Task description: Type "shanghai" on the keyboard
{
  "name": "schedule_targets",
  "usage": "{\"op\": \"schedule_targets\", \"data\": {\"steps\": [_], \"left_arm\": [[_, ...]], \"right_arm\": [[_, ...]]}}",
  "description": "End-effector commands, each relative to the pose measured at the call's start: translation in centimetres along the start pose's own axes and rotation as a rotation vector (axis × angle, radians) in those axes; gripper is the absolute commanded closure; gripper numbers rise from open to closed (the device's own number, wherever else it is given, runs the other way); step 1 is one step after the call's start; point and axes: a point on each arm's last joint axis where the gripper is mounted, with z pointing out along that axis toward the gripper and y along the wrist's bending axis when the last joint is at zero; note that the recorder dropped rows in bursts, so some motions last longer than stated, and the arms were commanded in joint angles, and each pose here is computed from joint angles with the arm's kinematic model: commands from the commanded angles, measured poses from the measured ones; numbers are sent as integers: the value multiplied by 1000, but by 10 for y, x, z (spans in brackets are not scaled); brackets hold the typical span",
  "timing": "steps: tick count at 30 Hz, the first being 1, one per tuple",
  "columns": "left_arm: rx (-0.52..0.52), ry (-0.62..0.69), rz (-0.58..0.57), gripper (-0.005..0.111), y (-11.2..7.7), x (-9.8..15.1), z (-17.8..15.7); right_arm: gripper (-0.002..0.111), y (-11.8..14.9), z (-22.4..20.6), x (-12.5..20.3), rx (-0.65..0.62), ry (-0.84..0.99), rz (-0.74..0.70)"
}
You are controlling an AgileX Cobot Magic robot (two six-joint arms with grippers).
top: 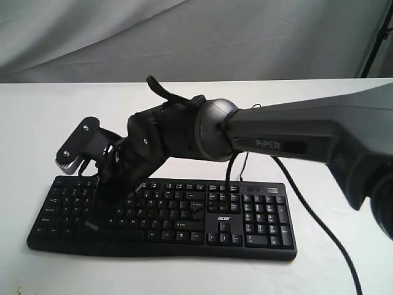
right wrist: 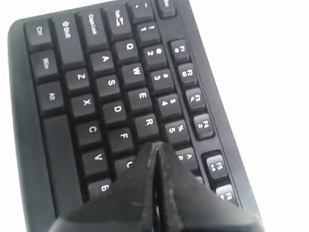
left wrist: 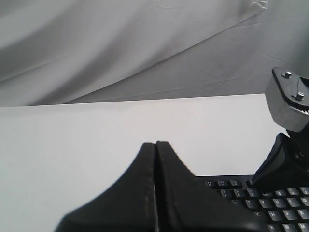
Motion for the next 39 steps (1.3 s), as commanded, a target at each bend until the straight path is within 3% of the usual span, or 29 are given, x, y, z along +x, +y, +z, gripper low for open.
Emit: {"op": "schedule_targets", "data": {"steps": [1,5,12,39], "left_arm": [[7,-12,-3,107,0,-1,0],[7,-12,-3,107,0,-1,0],[7,-12,-3,107,0,-1,0],[7,-12,-3,107,0,-1,0]], "right_arm": [[108,-3,2,-15,-40,-33,5],[108,-10,12,-37,-63,-51,2],[108,11,35,-54,-103,-51,-54],[108,15,54,-51,-104,-54,-29]]}}
